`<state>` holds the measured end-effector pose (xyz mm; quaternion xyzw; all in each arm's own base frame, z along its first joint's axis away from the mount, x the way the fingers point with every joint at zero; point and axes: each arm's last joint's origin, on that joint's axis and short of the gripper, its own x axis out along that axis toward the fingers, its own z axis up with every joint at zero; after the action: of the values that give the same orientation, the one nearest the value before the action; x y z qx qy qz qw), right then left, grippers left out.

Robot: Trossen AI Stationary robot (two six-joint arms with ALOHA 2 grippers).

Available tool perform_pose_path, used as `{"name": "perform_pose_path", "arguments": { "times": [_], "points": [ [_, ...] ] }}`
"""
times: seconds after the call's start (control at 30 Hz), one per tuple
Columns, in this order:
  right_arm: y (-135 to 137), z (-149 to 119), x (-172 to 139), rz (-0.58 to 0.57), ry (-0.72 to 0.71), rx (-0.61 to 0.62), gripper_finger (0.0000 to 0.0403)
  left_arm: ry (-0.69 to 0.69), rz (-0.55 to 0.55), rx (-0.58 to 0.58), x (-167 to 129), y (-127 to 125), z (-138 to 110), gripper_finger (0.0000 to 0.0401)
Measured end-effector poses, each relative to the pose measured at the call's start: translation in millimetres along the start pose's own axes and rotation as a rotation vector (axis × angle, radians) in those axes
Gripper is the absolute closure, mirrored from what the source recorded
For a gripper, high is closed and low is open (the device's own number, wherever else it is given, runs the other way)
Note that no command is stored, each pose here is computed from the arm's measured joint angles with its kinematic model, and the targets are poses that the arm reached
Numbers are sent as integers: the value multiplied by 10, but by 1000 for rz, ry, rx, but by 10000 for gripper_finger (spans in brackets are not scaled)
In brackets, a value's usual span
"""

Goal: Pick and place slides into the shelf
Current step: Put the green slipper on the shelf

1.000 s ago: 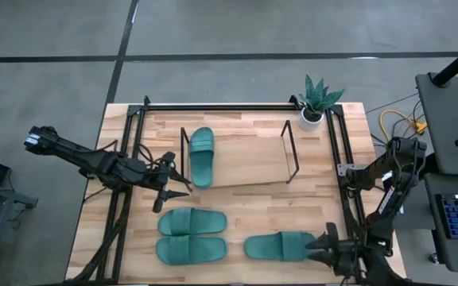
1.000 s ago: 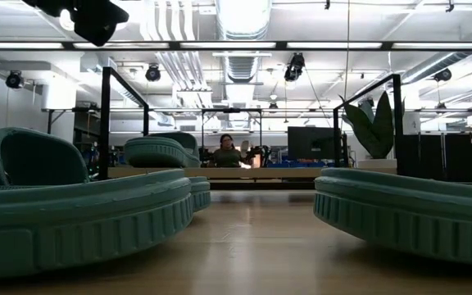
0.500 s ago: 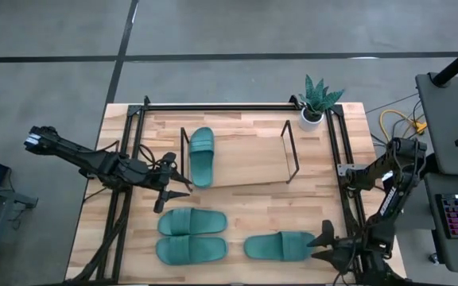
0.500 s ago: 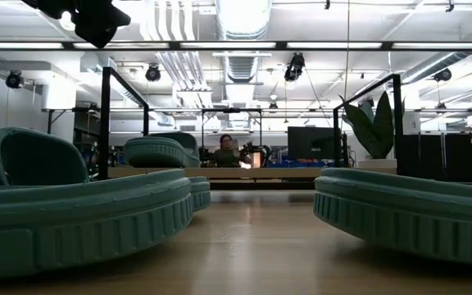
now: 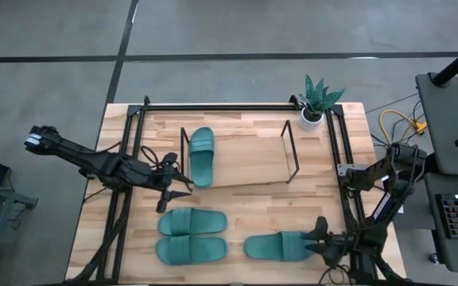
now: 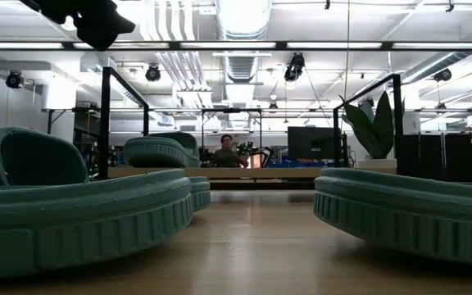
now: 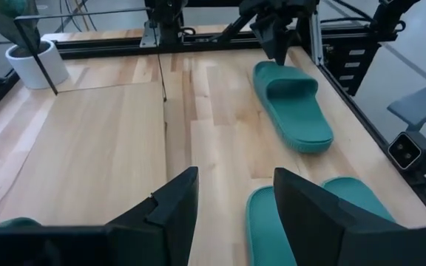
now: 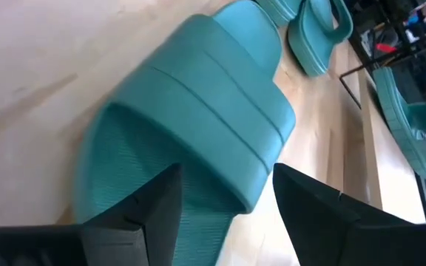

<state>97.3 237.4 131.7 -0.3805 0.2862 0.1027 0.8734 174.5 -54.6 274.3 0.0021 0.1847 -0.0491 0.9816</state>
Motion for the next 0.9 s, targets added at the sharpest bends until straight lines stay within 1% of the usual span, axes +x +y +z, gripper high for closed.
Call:
{"name": "perform_pose_path", "arguments": {
  "times": [0.27, 0.5, 0.67, 0.9],
  "points": [
    [-71, 16, 97, 19, 40, 36, 202, 19, 2, 4, 45, -8, -18, 239],
    [-96, 75, 150, 24, 16, 97, 202, 20, 2, 4, 44, -8, -19, 239],
    [-102, 112, 154, 30, -8, 77, 202, 18, 1, 4, 46, -8, -18, 239],
    [-108, 184, 164, 23, -59, 19, 202, 5, -1, 1, 73, -17, -5, 239]
  ]
}}
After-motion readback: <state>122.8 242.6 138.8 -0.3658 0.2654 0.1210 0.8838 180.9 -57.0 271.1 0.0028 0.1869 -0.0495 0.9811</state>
